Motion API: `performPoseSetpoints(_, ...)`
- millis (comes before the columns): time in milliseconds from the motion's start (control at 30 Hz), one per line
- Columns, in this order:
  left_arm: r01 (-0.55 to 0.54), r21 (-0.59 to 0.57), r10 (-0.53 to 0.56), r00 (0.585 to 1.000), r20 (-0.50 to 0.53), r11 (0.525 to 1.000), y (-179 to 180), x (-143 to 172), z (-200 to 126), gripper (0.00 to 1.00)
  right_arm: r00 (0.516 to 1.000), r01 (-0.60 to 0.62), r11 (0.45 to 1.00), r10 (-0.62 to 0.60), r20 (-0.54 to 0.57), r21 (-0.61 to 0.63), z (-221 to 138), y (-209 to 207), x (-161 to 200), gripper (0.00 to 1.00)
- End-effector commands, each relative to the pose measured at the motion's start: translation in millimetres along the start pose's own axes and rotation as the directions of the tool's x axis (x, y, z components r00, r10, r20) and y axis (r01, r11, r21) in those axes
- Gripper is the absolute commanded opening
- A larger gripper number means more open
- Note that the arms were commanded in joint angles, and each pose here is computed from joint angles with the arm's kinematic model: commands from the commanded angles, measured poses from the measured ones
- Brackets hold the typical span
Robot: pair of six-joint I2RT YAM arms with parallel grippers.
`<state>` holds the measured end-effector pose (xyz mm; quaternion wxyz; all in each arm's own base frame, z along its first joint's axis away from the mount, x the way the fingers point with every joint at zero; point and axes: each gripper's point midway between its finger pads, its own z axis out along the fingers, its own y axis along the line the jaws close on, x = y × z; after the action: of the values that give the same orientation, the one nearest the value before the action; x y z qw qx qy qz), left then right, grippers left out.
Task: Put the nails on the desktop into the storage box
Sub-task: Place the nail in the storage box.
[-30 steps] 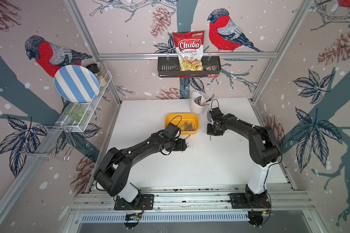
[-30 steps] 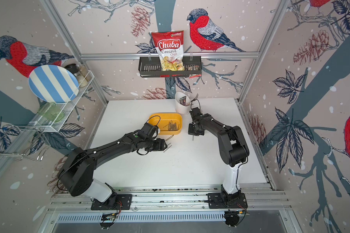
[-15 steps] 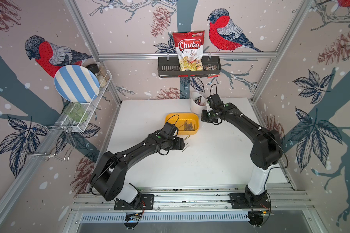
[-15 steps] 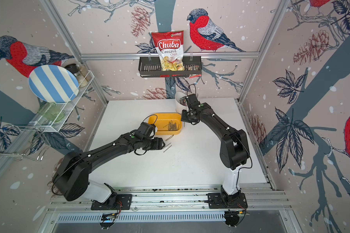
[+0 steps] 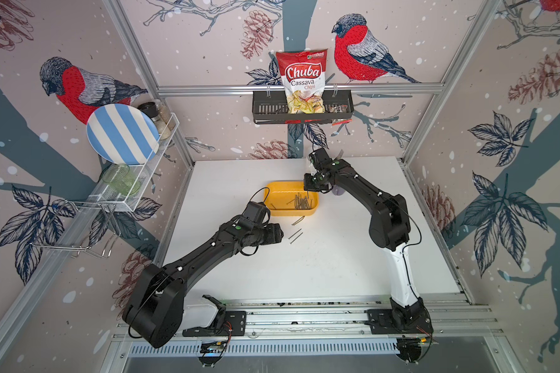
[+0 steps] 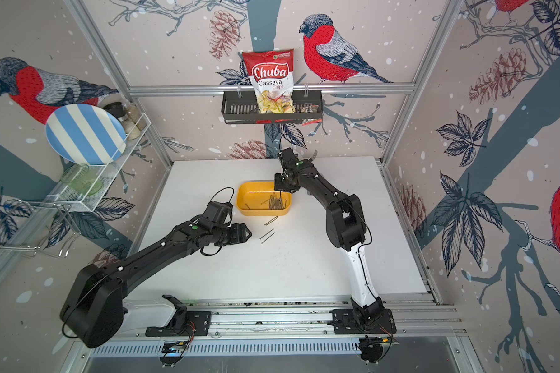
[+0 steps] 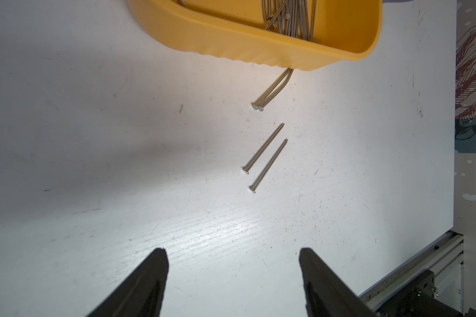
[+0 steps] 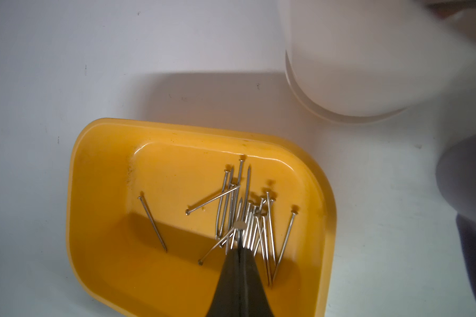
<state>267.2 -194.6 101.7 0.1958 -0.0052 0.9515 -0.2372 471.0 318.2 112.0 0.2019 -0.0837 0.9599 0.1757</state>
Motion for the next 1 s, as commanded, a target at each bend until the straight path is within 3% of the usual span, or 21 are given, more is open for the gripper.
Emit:
performPoseSetpoints(0, 0.006, -0.011, -0.006, 1.000, 0.002, 1.000, 4, 1, -2, 0.78, 0.999, 0.024, 1.000, -0.024, -0.028, 0.012, 10, 1, 7, 0.00)
performPoseSetpoints(367, 0.014, -0.011, -0.014, 1.000, -0.003, 1.000, 6, 4, -3, 0.77, 0.995, 0.042, 0.999, -0.039, -0.092, 0.032, 48, -1, 30, 0.00)
performPoseSetpoints(733, 0.023, -0.010, -0.023, 1.000, -0.016, 1.000, 11, 13, 0, 0.78, 0.989, 0.043, 0.998, -0.037, -0.141, 0.038, 65, -4, 47, 0.00)
performPoseSetpoints(967, 0.014, -0.006, -0.014, 0.999, -0.028, 1.000, 11, 15, 5, 0.75, 0.990, 0.038, 0.999, -0.035, -0.138, 0.023, 59, 0, 45, 0.09)
